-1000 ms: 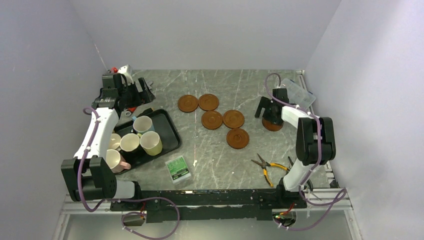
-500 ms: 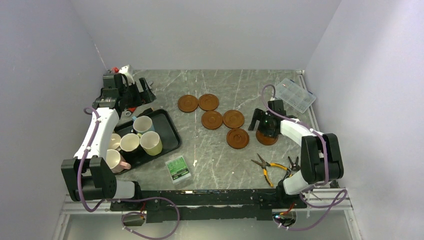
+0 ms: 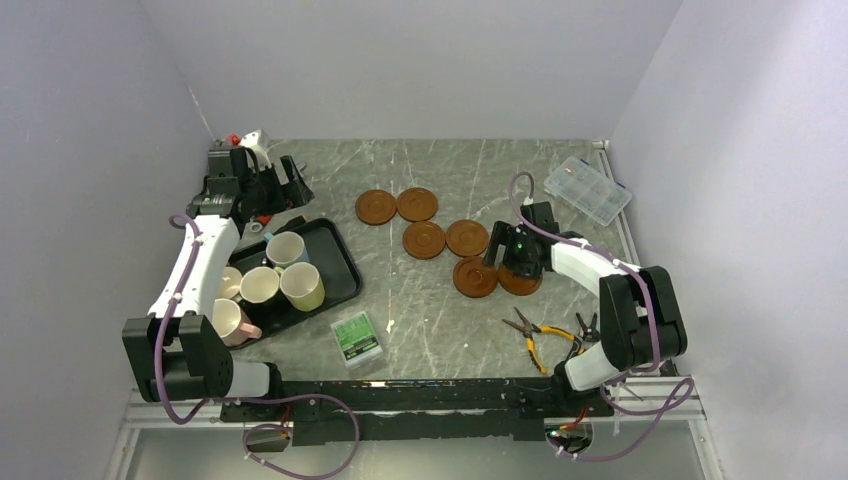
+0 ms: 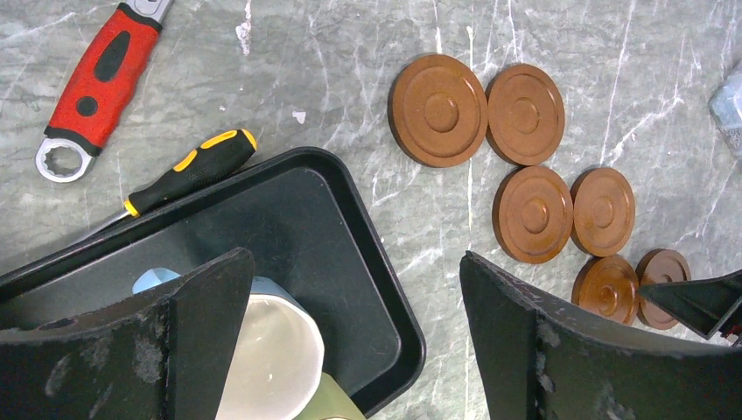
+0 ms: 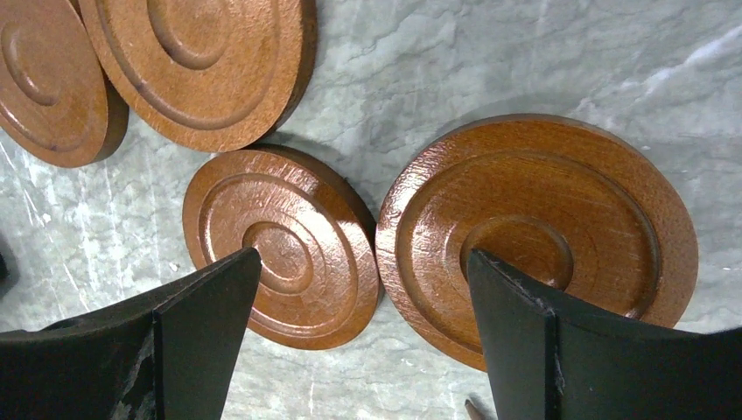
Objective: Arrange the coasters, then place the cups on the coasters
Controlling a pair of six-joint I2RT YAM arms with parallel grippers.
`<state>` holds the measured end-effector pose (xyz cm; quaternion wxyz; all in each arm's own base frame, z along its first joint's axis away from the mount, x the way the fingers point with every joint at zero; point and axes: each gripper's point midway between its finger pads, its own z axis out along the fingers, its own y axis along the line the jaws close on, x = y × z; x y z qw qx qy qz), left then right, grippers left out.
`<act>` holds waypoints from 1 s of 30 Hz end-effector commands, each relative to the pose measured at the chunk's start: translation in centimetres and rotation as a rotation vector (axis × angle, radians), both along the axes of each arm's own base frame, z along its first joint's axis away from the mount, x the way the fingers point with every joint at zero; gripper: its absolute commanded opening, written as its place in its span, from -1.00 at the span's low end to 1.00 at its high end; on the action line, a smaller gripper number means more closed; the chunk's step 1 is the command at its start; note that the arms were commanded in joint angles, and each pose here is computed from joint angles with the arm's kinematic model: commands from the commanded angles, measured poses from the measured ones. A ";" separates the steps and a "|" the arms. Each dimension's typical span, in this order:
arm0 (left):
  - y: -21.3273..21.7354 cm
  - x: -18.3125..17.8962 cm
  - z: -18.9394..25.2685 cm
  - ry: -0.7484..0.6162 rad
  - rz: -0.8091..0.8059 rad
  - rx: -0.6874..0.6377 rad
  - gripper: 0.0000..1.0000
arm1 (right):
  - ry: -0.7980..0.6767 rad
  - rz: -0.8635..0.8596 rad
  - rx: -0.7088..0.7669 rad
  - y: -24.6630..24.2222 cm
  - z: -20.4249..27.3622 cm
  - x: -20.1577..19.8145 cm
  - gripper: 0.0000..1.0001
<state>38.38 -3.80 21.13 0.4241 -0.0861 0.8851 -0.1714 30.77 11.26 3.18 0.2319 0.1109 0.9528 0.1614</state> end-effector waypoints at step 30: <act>4.0 -3.1 -4.3 0.180 0.167 0.130 0.67 | -0.315 0.242 0.112 6.7 11.5 0.0 0.93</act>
